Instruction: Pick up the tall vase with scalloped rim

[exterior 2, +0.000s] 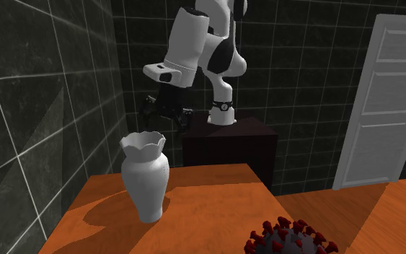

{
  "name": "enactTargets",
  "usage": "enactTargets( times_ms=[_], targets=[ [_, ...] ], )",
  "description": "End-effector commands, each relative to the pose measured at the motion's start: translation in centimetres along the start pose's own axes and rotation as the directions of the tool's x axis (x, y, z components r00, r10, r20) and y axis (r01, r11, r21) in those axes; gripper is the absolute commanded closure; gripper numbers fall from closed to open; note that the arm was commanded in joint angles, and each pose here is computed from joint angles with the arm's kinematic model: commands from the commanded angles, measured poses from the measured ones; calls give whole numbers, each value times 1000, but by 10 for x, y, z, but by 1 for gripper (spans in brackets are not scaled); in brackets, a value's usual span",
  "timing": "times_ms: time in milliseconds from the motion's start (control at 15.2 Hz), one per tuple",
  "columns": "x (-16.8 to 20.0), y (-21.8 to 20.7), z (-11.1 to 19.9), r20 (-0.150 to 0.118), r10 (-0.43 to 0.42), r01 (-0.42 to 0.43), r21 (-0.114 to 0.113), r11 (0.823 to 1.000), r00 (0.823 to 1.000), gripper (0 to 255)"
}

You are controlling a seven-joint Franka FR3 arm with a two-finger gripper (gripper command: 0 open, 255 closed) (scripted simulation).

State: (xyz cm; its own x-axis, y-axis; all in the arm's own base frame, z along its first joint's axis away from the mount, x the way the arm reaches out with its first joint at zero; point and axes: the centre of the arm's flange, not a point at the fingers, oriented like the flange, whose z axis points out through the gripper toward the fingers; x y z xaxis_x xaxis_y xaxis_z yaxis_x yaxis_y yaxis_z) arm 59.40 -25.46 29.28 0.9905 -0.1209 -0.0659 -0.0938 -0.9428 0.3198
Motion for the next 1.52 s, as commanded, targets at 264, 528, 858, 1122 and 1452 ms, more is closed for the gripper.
enactTargets(
  times_ms=[264,528,858,1122,1452],
  targets=[
    [6,-8,30,0,1,-1,-5,1000,1000,0],
    [7,-11,38,0,1,-1,-5,1000,1000,255],
    [7,-10,38,0,1,-1,-5,1000,1000,255],
    [7,-10,37,0,1,-1,-5,1000,1000,255],
    [5,-2,13,0,1,-1,-5,1000,1000,255]
  ],
)
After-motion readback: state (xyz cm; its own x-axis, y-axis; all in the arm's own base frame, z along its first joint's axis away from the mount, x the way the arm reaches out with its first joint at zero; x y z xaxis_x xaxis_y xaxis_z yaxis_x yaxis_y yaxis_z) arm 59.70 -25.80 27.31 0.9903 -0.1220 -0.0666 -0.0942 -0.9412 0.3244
